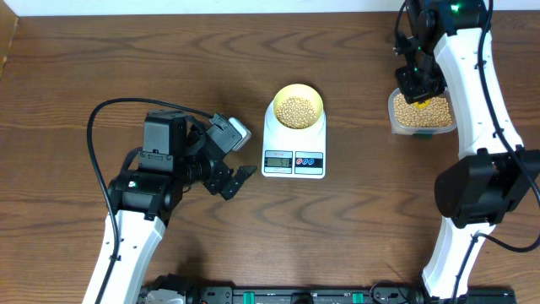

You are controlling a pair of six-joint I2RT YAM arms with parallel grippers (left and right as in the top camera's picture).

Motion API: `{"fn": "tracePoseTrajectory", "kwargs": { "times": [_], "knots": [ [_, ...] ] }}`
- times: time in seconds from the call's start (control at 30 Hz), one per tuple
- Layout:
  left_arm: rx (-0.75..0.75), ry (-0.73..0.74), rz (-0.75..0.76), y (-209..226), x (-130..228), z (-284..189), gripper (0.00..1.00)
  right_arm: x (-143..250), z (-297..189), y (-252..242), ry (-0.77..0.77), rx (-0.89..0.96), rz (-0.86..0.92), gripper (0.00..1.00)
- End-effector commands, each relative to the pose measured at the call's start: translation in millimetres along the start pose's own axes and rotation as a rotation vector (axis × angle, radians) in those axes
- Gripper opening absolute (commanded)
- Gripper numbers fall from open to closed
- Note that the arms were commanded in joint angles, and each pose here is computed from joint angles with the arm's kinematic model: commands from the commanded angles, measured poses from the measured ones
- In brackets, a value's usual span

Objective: Scoop item into bowl and weigh 50g on scale
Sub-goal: 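Lower the scoop into the soybean tub, then lift the scoop from the tub and carry it to the bowl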

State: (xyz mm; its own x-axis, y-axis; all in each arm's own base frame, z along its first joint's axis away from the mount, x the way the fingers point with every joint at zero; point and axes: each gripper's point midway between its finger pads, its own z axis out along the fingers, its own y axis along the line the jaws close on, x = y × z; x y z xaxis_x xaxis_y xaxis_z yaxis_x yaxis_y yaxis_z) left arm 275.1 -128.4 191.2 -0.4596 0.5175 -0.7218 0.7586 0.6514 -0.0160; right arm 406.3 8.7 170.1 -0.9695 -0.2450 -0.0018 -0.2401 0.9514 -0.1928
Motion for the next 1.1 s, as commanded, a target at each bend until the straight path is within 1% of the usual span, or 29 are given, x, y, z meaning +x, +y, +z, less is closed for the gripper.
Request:
{"fn": "tracePoseTrajectory", "kwargs": {
  "times": [0.0,0.13,0.3,0.37,0.47,0.53,0.7,0.87,0.9,0.97,1.07],
  "knots": [
    [0.006,-0.001,0.008,-1,1,0,0.98,-2,-7,7,-0.034,-0.051,0.028,0.01],
    [0.006,-0.001,0.009,0,1,0,0.98,-4,-7,0,-0.045,-0.049,0.075,0.01],
    [0.006,-0.001,0.008,0,1,0,0.98,1,-6,-27,-0.025,0.085,0.12,0.01],
    [0.006,-0.001,0.008,-1,1,0,0.97,1,-8,-28,-0.025,0.114,0.11,0.01],
    [0.006,-0.001,0.008,-1,1,0,0.97,-13,-11,-2,-0.08,0.009,0.048,0.01],
    [0.006,-0.001,0.009,0,1,0,0.97,-31,-17,19,-0.16,-0.09,-0.001,0.01],
    [0.006,-0.001,0.008,-1,1,0,0.98,-58,-44,40,-0.302,-0.177,-0.032,0.01],
    [0.006,-0.001,0.008,-1,1,0,0.98,-77,-86,85,-0.45,-0.422,-0.102,0.01],
    [0.006,-0.001,0.008,0,1,0,0.98,-81,-99,104,-0.494,-0.517,-0.143,0.01],
    [0.006,-0.001,0.008,-1,1,0,0.97,-83,-106,122,-0.513,-0.57,-0.179,0.01],
    [0.006,-0.001,0.009,0,1,0,0.97,-81,-108,146,-0.51,-0.581,-0.243,0.01]
  ]
}}
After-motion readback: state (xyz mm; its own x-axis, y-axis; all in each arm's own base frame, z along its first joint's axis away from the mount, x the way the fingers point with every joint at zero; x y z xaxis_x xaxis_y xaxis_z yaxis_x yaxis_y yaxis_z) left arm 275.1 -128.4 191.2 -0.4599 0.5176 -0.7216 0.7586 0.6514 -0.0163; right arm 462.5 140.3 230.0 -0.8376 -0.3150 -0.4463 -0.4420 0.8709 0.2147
